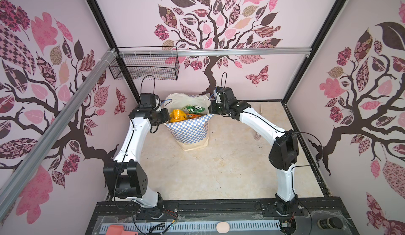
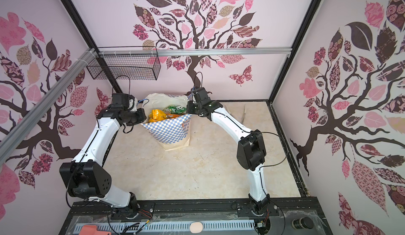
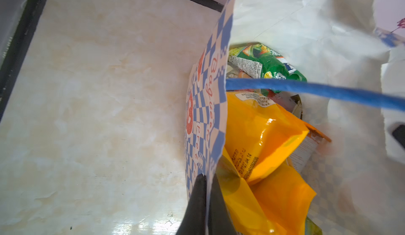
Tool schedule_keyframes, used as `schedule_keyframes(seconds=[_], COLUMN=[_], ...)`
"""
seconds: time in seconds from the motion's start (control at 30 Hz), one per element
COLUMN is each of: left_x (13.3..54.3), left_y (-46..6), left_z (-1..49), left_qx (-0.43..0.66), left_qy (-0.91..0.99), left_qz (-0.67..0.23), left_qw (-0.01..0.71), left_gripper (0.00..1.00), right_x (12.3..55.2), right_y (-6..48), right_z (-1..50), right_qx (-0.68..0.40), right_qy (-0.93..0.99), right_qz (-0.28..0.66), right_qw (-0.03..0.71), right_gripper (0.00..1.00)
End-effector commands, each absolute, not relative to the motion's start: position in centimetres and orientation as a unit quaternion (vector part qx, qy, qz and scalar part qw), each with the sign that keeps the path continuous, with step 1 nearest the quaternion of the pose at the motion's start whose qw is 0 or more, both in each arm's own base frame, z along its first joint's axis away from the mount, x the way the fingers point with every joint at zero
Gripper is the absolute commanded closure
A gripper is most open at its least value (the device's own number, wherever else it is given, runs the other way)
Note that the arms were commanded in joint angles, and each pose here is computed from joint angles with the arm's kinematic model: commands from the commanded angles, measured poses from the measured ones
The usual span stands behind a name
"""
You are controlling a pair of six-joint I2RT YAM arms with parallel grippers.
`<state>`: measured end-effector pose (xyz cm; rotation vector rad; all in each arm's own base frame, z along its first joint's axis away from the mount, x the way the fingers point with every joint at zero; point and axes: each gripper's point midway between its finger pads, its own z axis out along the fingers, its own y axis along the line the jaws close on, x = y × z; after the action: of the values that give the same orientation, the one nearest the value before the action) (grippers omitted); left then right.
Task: Take the snacks out of the paper bag
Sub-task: Move the paper bag to the center of the table.
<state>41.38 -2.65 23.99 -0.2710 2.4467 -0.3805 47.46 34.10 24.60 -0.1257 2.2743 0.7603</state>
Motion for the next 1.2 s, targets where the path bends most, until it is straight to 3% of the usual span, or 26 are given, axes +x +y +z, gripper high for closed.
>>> schedule_keyframes(seconds=[0.0,0.23,0.57,0.93,1.0,1.1,1.17], left_x=[41.1,37.8,33.9,32.2,32.4,32.6,32.6], left_y=[-5.2,-11.9,-17.7,-20.6,-19.9,-19.3,-19.2], left_z=[30.2,31.6,30.4,29.4,29.1,29.1,29.4], left_qx=[-0.082,-0.034,-0.031,-0.052,-0.065,-0.07,-0.063], left_qy=[0.891,0.877,0.869,0.864,0.867,0.867,0.866], left_qz=[-0.226,-0.298,-0.352,-0.363,-0.346,-0.331,-0.328], left_qw=[0.386,0.374,0.346,0.344,0.353,0.366,0.373], left_gripper=[1.0,1.0,1.0,1.0,1.0,1.0,0.88], right_x=[45.0,40.9,35.9,35.5,35.4,35.0,35.0], right_y=[33.4,29.5,24.1,20.0,19.8,19.8,19.6], right_z=[31.5,33.1,30.7,30.3,30.0,29.2,29.3], right_qx=[-0.062,-0.071,-0.056,-0.024,-0.027,-0.025,-0.022], right_qy=[0.849,0.839,0.856,0.863,0.866,0.869,0.869], right_qz=[0.336,0.313,0.268,0.266,0.26,0.264,0.262], right_qw=[0.404,0.439,0.438,0.428,0.426,0.419,0.42], right_gripper=[0.96,0.98,0.94,0.93,0.86,0.6,0.48])
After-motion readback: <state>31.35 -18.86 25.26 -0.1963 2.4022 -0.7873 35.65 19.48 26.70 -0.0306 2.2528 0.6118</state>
